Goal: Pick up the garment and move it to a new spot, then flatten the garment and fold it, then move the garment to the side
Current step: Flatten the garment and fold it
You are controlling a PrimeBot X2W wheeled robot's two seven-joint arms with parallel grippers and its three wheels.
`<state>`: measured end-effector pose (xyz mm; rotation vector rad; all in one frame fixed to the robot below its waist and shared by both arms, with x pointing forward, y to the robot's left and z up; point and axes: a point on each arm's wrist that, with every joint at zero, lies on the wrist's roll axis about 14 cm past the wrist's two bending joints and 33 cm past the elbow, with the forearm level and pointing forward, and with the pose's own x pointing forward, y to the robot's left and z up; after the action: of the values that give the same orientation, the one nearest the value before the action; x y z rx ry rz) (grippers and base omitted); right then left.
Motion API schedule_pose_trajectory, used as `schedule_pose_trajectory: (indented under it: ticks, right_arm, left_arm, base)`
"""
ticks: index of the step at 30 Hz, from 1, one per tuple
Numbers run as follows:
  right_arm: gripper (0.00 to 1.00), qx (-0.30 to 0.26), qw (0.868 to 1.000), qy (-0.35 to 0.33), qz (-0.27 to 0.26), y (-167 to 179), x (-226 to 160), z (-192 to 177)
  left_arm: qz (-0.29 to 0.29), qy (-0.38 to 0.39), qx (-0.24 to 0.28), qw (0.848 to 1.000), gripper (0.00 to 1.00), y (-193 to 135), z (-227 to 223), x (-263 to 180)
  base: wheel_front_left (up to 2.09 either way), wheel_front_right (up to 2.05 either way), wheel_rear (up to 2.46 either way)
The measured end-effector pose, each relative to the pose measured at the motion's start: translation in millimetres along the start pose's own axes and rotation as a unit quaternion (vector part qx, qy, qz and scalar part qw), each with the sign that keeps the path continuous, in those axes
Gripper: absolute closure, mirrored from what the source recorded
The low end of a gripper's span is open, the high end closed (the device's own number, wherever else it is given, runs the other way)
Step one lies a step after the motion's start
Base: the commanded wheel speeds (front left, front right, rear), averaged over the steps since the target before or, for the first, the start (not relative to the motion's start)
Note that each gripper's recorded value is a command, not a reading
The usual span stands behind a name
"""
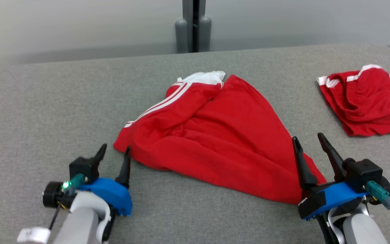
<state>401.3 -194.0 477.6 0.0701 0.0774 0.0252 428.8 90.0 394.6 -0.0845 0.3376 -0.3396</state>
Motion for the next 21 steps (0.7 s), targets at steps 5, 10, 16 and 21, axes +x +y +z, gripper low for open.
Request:
schedule_pose_trajectory:
  ticks: [5,10,16,21]
  right_arm:
    - [0.00,-0.006,1.000,0.010,-0.004,-3.9,8.4,-7.6]
    - [0.00,-0.008,1.000,0.021,-0.010,-8.6,10.9,-15.8]
    - [0.00,-0.009,1.000,0.020,-0.015,-12.2,10.2,-16.3]
    - [0.00,-0.007,1.000,0.015,-0.015,-12.5,9.9,-14.2]
  left_arm:
    - [-0.011,0.052,0.040,0.998,0.00,11.4,-8.2,28.3]
    - [-0.031,0.112,0.074,0.990,0.00,9.3,-20.4,44.9]
    - [-0.056,0.149,0.091,0.983,1.00,-1.8,-28.3,49.0]
    - [-0.063,0.133,0.100,0.984,1.00,-1.9,-20.6,46.7]
  base:
    - [0.00,0.00,0.00]
    - [0.00,0.00,0.00]
    - [0.00,0.00,0.00]
    - [0.00,0.00,0.00]
